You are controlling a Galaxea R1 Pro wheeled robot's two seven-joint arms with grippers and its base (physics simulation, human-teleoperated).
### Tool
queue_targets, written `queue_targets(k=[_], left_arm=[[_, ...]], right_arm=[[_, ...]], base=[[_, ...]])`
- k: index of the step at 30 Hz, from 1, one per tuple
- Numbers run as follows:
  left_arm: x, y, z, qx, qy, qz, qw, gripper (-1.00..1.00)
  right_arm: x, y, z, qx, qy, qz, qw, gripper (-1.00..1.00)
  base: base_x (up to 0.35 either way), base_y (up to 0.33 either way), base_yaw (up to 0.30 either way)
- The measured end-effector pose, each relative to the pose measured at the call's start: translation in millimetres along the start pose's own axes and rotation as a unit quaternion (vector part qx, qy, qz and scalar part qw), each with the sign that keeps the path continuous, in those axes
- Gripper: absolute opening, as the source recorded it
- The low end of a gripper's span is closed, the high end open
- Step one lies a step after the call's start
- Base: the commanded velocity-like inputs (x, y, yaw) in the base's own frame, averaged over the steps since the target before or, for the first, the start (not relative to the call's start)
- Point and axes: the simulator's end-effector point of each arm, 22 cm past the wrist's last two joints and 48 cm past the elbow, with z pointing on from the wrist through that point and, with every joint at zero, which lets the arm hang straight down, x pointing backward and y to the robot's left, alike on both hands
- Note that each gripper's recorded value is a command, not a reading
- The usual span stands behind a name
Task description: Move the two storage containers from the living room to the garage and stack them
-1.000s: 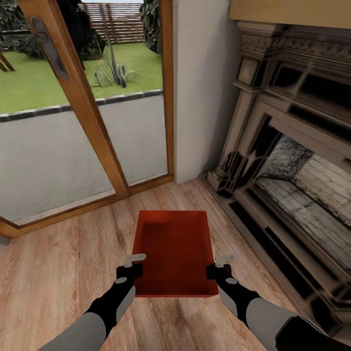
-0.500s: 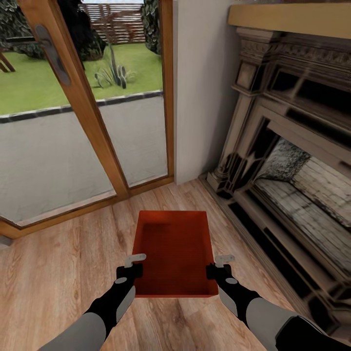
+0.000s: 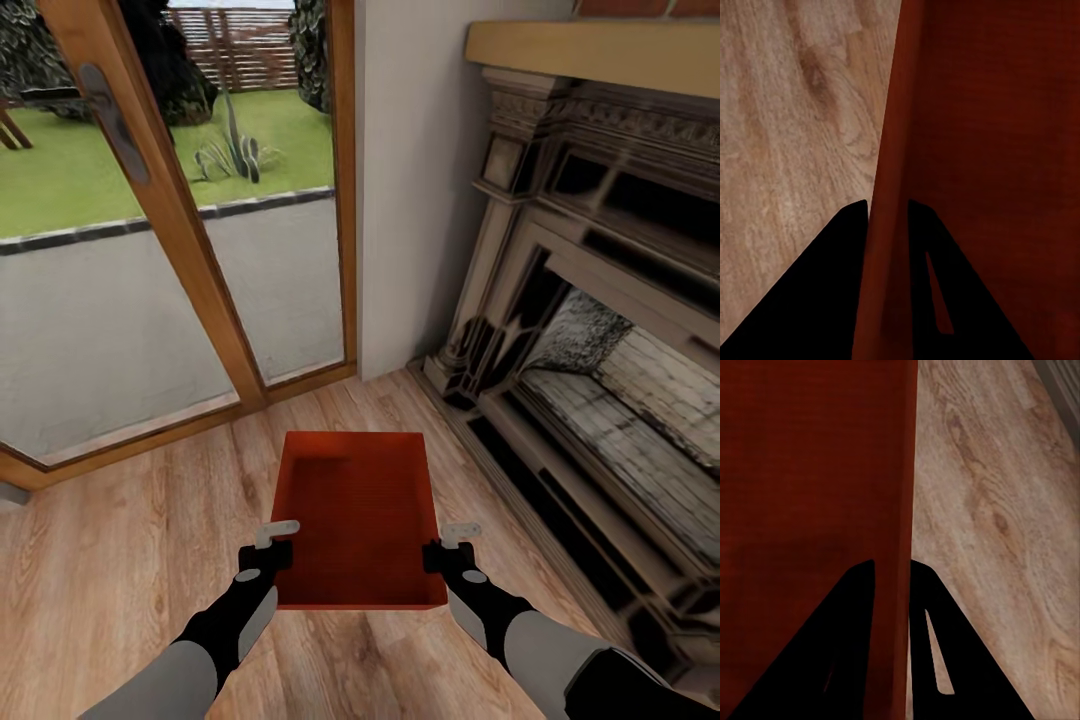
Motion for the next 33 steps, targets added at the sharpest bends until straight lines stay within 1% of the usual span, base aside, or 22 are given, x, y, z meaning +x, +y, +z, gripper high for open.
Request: queue_targets(k=[33], left_arm=[[-13,6,-35.1,-0.001,0.002,-0.001,1.0000,-1.00]], right_arm=[[-14,3,-36.0,0.001,0.002,-0.002,1.0000,-1.00]], base=[[0.000,0.000,0.000]])
